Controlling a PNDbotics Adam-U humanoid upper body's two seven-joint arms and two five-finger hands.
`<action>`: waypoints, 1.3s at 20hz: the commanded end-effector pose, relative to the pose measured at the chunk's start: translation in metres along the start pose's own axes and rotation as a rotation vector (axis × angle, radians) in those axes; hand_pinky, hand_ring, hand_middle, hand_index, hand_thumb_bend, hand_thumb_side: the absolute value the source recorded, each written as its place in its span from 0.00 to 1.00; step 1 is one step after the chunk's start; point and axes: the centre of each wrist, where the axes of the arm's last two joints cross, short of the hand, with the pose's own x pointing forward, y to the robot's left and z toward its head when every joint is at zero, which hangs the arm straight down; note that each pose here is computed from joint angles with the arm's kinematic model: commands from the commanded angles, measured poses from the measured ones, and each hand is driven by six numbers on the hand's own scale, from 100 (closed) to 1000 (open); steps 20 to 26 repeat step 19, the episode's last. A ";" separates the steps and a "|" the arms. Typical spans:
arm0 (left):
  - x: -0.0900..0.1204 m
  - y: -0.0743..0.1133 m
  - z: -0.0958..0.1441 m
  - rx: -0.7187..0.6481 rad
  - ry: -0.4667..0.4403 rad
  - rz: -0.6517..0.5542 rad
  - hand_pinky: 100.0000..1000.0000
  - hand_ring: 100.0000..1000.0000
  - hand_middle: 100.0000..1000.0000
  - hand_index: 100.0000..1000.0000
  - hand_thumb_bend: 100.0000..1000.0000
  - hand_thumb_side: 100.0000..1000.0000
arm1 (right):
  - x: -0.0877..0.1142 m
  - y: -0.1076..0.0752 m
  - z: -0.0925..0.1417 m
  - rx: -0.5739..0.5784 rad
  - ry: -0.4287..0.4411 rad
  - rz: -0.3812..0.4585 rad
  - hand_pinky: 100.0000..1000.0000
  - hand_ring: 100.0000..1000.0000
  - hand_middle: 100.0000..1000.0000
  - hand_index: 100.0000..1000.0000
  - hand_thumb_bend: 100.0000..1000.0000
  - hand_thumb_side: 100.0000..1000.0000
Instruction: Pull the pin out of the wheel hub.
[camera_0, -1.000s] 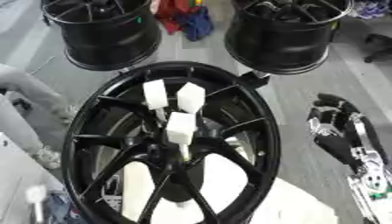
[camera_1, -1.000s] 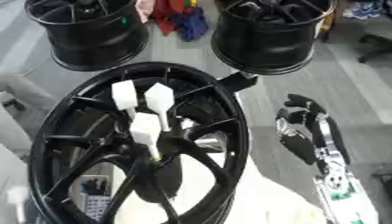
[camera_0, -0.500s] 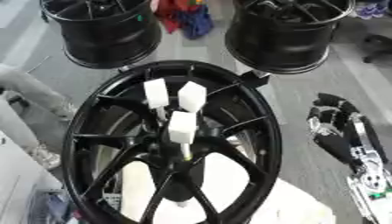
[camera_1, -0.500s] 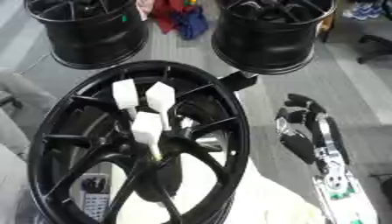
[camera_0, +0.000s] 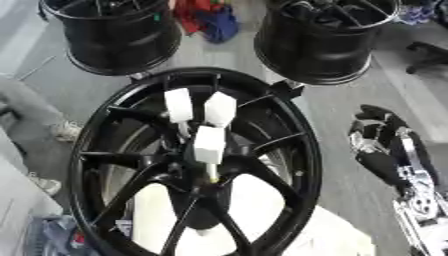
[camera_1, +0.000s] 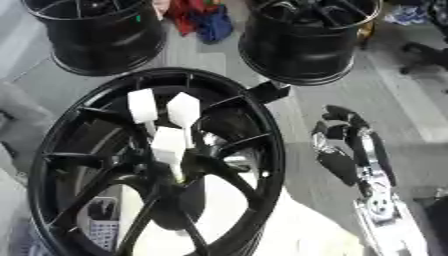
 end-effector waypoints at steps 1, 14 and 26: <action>0.008 -0.008 0.003 0.076 -0.003 0.078 0.54 0.57 0.62 0.72 0.38 0.17 | 0.007 -0.003 -0.004 -0.010 -0.027 -0.004 0.64 0.55 0.66 0.79 0.00 0.18; 0.004 -0.029 0.010 0.078 0.044 0.141 0.54 0.57 0.61 0.72 0.38 0.17 | 0.008 -0.003 -0.004 -0.006 -0.029 -0.010 0.65 0.55 0.66 0.79 0.00 0.18; 0.004 -0.032 0.010 0.069 0.042 0.148 0.54 0.57 0.61 0.72 0.38 0.17 | 0.008 -0.002 -0.005 -0.004 -0.033 -0.011 0.65 0.55 0.66 0.79 0.00 0.17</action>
